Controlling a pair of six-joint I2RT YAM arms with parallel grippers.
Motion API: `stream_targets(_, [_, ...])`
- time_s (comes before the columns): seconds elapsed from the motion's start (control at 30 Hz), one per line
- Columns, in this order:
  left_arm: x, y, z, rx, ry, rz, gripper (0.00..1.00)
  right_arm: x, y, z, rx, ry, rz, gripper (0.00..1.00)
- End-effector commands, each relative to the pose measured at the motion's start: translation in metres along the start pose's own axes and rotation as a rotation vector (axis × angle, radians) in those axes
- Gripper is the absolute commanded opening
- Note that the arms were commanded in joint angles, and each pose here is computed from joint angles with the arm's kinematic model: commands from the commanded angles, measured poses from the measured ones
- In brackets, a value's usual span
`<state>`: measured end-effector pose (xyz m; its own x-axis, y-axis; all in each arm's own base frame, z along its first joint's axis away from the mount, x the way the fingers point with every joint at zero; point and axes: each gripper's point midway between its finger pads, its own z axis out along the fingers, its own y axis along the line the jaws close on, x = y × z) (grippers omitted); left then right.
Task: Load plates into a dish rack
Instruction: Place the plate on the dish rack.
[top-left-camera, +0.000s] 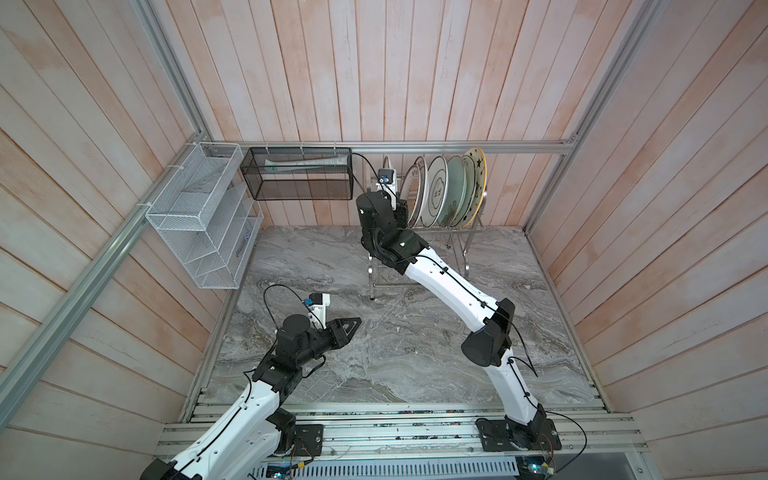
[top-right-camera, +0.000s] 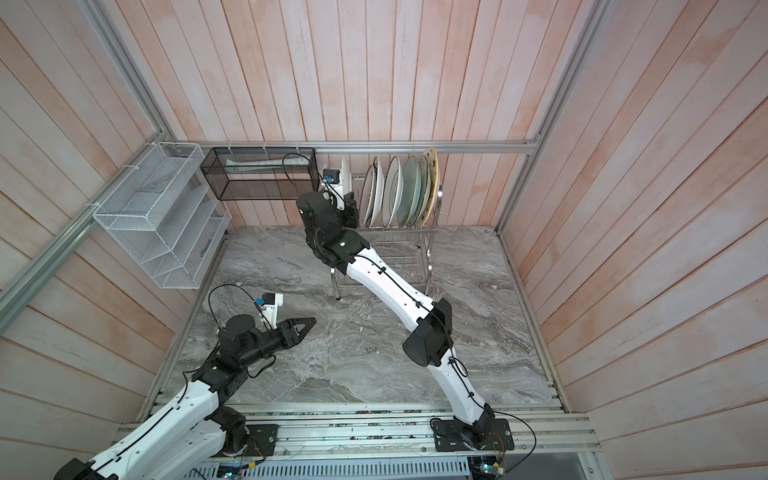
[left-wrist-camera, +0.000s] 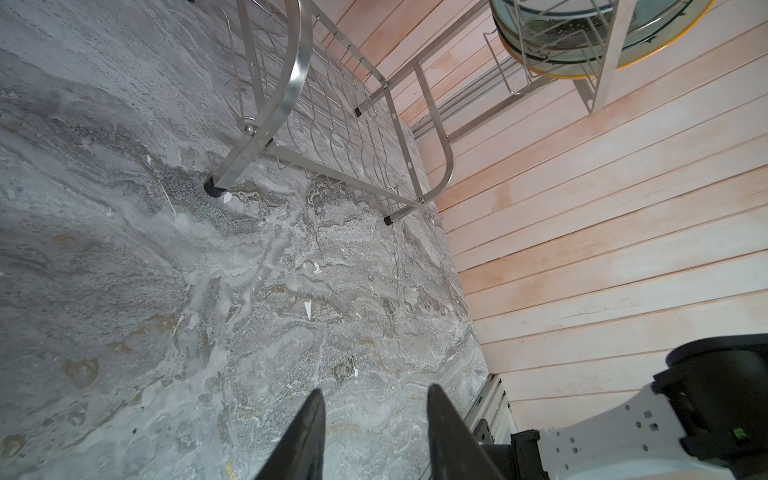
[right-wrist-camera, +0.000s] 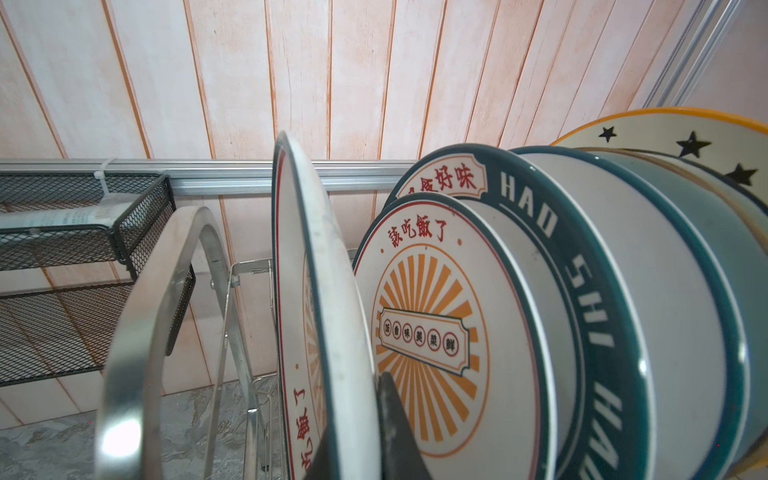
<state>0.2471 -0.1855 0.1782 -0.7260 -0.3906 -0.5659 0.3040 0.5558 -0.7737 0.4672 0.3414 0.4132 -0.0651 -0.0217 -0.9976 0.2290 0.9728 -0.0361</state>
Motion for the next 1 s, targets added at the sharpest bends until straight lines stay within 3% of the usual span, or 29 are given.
stream_targets(0.0, [0.003,-0.002,-0.002,0.016,0.000,0.005,0.43,0.002,0.007,-0.002,-0.017,-0.001,0.026,0.19])
stream_targets(0.33, [0.002,-0.001,-0.002,0.009,-0.006,0.003,0.46,-0.011,-0.001,-0.003,-0.011,-0.022,0.031,0.28])
stream_targets(0.97, [0.000,0.003,-0.001,-0.014,-0.014,-0.008,0.51,-0.069,-0.020,-0.006,-0.036,-0.141,0.043,0.43])
